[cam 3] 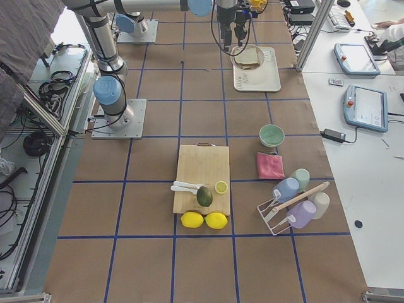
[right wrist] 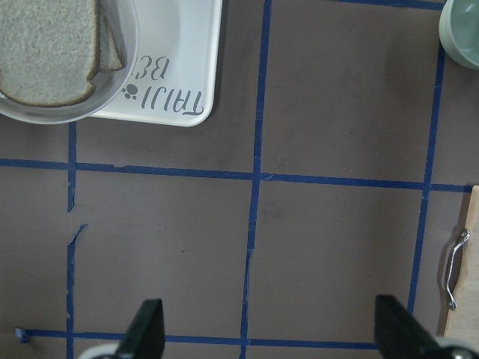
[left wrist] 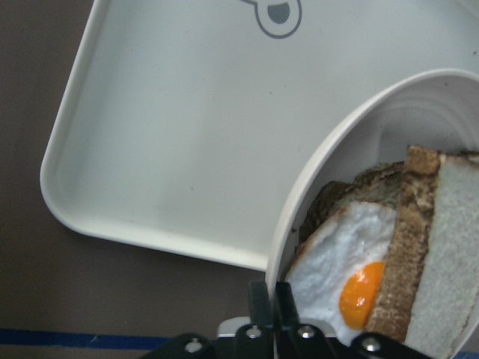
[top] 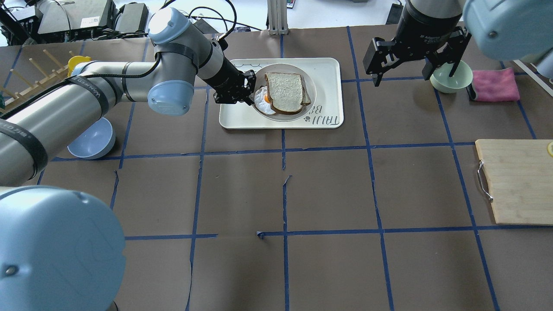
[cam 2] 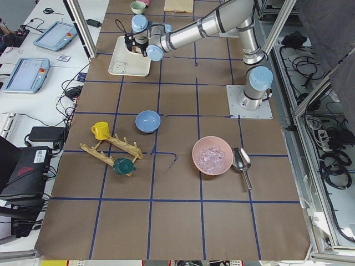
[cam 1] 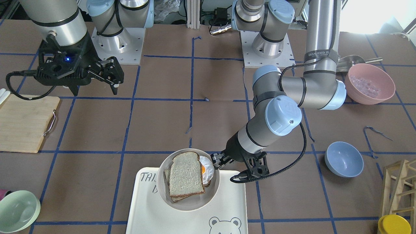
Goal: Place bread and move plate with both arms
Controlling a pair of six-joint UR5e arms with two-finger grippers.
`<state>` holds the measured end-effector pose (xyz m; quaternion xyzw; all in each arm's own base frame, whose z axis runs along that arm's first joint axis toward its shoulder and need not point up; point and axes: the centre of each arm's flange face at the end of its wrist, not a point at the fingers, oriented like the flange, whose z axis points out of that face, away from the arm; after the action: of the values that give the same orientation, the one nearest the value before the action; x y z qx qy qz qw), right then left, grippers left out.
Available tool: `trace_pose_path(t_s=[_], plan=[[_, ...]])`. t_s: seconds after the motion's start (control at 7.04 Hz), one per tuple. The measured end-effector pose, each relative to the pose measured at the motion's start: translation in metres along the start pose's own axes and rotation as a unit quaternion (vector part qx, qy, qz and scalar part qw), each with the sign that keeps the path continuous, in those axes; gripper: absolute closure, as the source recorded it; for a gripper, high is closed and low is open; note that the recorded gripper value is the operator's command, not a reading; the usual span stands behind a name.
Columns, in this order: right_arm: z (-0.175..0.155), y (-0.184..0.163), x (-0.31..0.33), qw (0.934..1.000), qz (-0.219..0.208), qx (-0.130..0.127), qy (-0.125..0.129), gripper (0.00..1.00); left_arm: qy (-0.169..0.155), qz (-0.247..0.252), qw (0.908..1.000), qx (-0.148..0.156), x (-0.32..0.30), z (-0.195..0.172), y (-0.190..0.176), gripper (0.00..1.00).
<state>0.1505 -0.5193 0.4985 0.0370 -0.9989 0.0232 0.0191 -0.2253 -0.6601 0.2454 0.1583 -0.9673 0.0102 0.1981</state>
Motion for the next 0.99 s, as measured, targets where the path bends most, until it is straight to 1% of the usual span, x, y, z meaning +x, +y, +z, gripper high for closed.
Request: trace_pose_path(t_s=[0.14, 0.28, 0.43, 0.57, 0.71, 0.85, 0.99], plan=[[0.0, 0.0, 0.0, 1.0, 0.0, 0.0, 0.0, 0.0, 0.0, -0.001, 1.0, -0.001, 0.001, 0.011, -0.012, 1.0], [0.0, 0.0, 0.001, 1.0, 0.001, 0.0, 0.0, 0.0, -0.001, -0.001, 1.0, -0.002, 0.0, 0.021, -0.02, 0.87], [0.0, 0.0, 0.001, 1.0, 0.0, -0.001, 0.0, 0.0, -0.002, -0.001, 1.0, -0.003, -0.001, 0.029, -0.025, 0.01], [0.0, 0.0, 0.001, 1.0, 0.0, -0.001, 0.0, 0.0, -0.003, 0.002, 1.0, -0.003, -0.002, 0.032, -0.028, 0.0], [0.0, 0.0, 0.001, 1.0, 0.0, -0.001, 0.0, 0.0, -0.004, 0.007, 1.0, 0.003, 0.0, 0.026, -0.03, 0.0], [0.0, 0.0, 0.001, 1.0, 0.0, -0.001, 0.0, 0.0, -0.011, 0.012, 0.9998, 0.015, 0.004, 0.014, -0.031, 0.0], [0.0, 0.0, 0.001, 1.0, 0.0, -0.001, 0.0, 0.0, -0.024, 0.016, 0.9992, 0.027, 0.011, -0.007, -0.028, 0.0]])
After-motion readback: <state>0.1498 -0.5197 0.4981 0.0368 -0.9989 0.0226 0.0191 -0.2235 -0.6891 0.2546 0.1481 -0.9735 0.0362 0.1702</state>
